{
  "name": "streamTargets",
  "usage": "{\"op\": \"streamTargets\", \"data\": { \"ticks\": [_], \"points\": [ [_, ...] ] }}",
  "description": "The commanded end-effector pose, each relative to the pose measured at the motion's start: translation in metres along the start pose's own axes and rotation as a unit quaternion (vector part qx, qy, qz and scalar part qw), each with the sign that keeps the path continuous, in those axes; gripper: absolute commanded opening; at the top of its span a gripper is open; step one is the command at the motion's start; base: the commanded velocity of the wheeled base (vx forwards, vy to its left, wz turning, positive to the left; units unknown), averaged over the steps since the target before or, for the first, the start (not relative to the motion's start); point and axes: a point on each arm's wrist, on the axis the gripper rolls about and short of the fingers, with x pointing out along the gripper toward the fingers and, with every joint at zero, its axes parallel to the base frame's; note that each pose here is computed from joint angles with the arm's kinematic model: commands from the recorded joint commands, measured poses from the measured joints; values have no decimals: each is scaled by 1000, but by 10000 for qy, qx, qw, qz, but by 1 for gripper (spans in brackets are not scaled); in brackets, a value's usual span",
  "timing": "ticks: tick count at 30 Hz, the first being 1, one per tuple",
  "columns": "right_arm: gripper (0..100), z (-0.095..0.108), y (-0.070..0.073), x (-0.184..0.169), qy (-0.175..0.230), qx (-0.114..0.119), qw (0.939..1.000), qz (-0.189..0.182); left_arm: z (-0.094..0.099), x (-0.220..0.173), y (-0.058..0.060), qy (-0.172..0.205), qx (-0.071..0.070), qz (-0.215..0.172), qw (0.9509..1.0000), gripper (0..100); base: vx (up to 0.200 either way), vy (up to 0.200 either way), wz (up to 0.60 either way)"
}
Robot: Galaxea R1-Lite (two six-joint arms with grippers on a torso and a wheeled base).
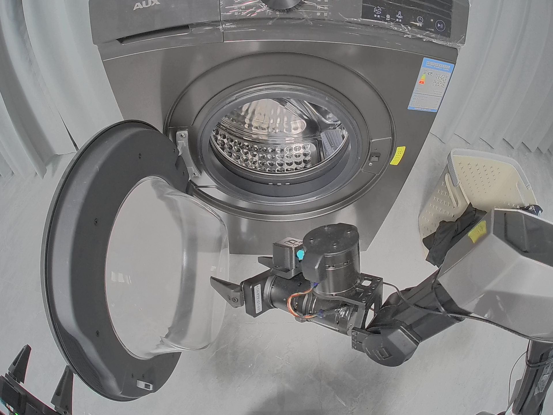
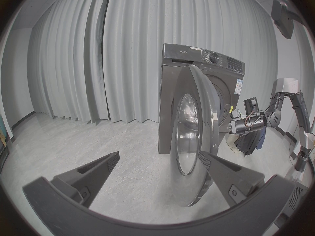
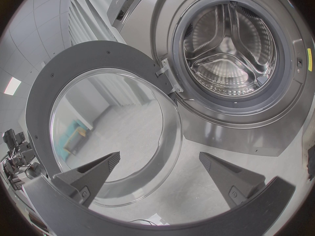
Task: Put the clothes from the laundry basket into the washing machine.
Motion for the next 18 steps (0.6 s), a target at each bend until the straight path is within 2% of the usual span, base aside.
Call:
{"op": "streamTargets", "data": {
  "ticks": [1, 7, 13, 18],
  "points": [
    [100, -9, 2, 16, 9, -8, 10000, 38, -5, 0, 0, 5, -1, 0, 10000, 100, 0, 0, 0],
    [100, -11, 4, 24, -43, -23, 10000, 18, -5, 0, 0, 4, -1, 8, 10000, 100, 0, 0, 0],
    [100, -5, -2, 20, -102, -4, 9999, -61, -5, 0, 0, 5, -1, -7, 10000, 100, -200, 0, 0],
    [100, -2, -2, 19, -133, -4, 9999, -61, -5, 0, 0, 5, -1, 0, 10000, 100, 0, 0, 0]
  ]
}}
